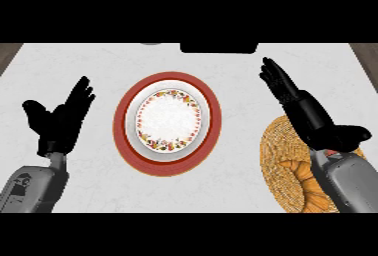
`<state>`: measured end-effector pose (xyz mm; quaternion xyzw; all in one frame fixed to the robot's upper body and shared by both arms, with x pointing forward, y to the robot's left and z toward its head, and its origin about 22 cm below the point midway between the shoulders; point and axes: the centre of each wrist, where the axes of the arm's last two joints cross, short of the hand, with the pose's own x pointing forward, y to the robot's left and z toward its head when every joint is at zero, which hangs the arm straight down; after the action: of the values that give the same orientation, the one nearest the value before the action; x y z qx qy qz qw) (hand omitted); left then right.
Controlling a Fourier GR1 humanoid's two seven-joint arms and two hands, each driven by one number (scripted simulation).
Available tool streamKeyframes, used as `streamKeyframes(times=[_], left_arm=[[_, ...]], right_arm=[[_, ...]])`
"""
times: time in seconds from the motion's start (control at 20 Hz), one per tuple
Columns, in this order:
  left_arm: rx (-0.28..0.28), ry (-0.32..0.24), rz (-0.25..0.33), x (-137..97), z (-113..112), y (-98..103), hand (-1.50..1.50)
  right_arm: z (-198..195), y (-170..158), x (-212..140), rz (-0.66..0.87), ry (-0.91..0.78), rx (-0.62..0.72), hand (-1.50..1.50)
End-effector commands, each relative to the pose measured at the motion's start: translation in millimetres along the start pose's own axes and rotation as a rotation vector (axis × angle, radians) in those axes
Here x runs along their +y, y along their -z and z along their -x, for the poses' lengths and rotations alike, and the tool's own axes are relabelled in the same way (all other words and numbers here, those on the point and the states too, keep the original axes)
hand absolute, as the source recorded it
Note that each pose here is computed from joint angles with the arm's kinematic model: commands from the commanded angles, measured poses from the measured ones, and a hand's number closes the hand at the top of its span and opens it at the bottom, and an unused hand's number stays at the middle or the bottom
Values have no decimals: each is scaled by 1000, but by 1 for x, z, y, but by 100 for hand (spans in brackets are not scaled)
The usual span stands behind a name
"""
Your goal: Pick the sweet potato from the placemat and place it in the plate
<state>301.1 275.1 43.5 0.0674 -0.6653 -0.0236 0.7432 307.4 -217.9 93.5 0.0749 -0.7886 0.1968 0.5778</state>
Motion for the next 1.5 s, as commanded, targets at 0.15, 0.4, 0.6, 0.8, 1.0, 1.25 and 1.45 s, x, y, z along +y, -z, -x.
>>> streamKeyframes(times=[0.15, 0.4, 0.6, 0.8, 1.0, 1.25, 1.45], left_arm=[[-53, 233, -76, 42, 21, -24, 0], [-48, 349, -96, 65, 47, -51, 0], [-69, 363, -97, 67, 65, -79, 0], [-87, 333, -83, 70, 54, -71, 0], [-79, 352, -99, 60, 64, -88, 0], [-84, 370, -87, 64, 74, -83, 0], [-105, 353, -76, 69, 54, -79, 0]], right_arm=[[6, -27, -59, 322, 434, -8, -150], [20, -86, -128, 834, 144, 84, -150], [29, -112, -104, 1022, 245, -17, -150], [3, -165, -92, 1005, 226, -57, -150], [-17, -183, -104, 793, 189, 61, -150], [-48, -187, -125, 584, -28, 314, -150], [-64, -186, -152, 502, -135, 462, -150]])
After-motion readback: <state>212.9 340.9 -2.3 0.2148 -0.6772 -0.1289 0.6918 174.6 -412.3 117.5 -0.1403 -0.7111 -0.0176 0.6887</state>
